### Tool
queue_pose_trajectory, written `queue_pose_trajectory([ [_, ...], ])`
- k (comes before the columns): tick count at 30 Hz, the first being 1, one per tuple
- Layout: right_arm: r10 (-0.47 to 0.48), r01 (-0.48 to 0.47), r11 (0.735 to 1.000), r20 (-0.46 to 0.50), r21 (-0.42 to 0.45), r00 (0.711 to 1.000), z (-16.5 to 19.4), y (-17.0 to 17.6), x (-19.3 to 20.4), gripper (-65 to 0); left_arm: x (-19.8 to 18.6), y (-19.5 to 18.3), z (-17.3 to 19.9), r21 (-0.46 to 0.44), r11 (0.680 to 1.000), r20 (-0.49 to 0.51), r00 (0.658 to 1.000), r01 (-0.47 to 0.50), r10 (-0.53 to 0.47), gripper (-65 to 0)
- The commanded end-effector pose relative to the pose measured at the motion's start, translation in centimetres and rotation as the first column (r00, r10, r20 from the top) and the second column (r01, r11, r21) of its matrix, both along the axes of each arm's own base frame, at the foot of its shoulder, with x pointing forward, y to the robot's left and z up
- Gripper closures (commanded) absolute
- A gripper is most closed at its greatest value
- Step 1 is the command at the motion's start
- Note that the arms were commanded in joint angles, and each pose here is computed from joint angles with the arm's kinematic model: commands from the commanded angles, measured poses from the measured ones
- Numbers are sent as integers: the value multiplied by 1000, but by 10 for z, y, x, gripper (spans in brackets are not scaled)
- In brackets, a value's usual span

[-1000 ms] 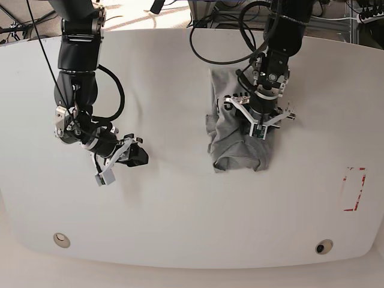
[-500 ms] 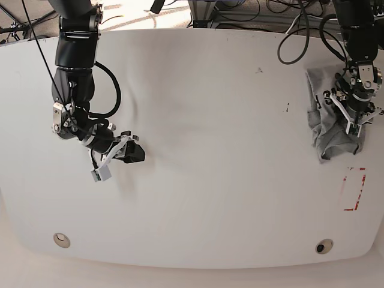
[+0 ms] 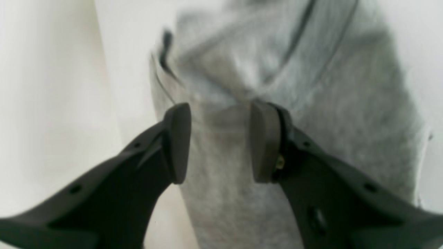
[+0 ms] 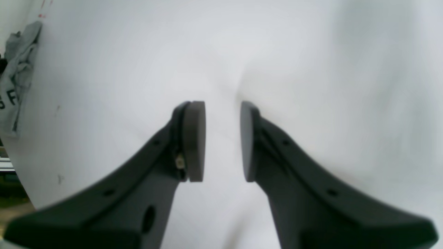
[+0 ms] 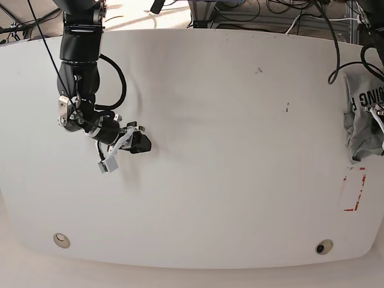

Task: Fold the T-shirt properly
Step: 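Release the shirt with the left gripper and open both grippers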

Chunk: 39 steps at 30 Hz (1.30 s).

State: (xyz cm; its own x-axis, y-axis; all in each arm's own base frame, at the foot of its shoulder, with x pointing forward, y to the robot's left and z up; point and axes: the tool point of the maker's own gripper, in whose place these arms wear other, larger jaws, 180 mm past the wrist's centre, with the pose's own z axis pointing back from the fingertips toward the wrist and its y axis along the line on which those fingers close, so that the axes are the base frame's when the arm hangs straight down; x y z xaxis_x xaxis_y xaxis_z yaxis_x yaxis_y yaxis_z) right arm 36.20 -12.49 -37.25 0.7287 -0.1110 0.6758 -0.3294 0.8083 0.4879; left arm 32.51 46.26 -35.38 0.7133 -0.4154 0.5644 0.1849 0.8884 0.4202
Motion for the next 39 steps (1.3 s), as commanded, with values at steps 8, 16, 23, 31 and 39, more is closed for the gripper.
queue_pose_trajectory([
  [8, 17, -18, 1000, 130, 4, 991, 39, 8, 9, -160, 27, 6, 67, 111, 992, 40, 997, 57, -62, -254],
  [16, 13, -13, 1000, 129, 3, 992, 39, 6, 9, -159, -15, -46, 57, 114, 992, 14, 999, 47, -49, -254],
  [23, 13, -13, 1000, 109, 0, 994, 31, 5, 0, -159, -82, -73, 9, 46, 999, -83, 997, -4, 8, -254],
  [31, 16, -16, 1000, 85, -3, 996, 20, 6, -17, -159, -126, -33, -35, -45, 990, -149, 980, -136, 128, -254],
  [39, 4, -6, 1000, 70, 17, 998, 11, 8, -30, -159, -117, -19, -21, -33, 993, -120, 987, -110, 105, -254],
])
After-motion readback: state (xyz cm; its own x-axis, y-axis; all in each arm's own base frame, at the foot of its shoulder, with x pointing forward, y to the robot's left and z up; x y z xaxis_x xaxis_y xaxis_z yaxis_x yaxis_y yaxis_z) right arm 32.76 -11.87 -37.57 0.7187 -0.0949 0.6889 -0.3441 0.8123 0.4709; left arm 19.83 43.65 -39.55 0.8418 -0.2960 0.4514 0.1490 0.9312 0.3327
